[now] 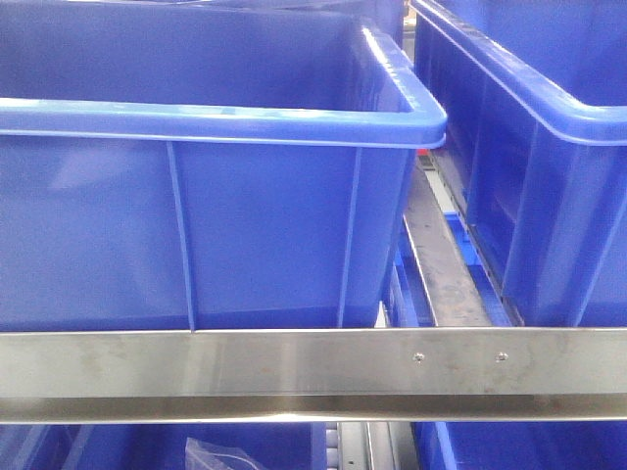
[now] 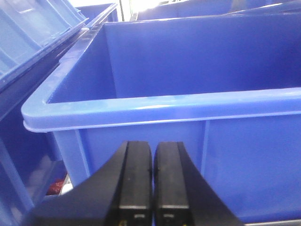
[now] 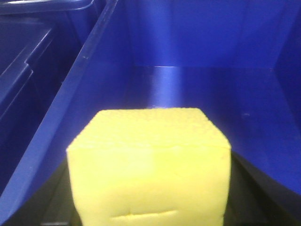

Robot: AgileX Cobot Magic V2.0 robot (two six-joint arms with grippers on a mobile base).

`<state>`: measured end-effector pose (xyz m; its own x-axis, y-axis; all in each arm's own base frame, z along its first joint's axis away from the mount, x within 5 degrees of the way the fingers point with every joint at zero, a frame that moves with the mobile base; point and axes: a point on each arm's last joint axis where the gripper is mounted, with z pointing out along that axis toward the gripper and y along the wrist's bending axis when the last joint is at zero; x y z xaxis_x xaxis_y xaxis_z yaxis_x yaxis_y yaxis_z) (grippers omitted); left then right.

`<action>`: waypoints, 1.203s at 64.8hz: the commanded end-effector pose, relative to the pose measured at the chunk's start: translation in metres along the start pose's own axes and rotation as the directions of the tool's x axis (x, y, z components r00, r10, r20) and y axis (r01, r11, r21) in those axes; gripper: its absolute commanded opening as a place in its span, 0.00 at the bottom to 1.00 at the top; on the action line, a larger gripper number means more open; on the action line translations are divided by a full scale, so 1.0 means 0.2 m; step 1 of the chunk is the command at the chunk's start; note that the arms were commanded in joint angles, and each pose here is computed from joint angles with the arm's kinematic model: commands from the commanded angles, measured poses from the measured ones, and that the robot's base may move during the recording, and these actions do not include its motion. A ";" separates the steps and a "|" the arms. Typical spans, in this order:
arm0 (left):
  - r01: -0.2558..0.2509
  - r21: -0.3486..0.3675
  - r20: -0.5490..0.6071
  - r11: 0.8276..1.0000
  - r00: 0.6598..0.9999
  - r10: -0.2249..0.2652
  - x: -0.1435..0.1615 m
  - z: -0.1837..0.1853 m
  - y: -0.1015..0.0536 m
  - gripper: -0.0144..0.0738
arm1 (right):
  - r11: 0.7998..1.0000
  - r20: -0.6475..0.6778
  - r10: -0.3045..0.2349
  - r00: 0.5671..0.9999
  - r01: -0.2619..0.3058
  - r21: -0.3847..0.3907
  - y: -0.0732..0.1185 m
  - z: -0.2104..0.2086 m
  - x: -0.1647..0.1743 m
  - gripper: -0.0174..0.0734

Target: Place yellow foam block on left shelf second layer

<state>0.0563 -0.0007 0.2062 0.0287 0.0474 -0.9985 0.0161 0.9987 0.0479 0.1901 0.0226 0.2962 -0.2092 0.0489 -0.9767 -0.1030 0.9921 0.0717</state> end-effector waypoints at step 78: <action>0.011 0.009 0.077 1.000 0.997 -0.011 0.00 0.00 -0.01 0.32 | 0.998 0.375 -0.056 0.925 0.061 0.000 0.00 -0.53 -0.01 0.25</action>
<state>0.0563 -0.0007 0.2062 0.0287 0.0474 -0.9985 0.0161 0.9987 0.0479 0.0983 0.0117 0.3107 0.0532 0.0332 -0.9980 -0.1196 0.9925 0.0267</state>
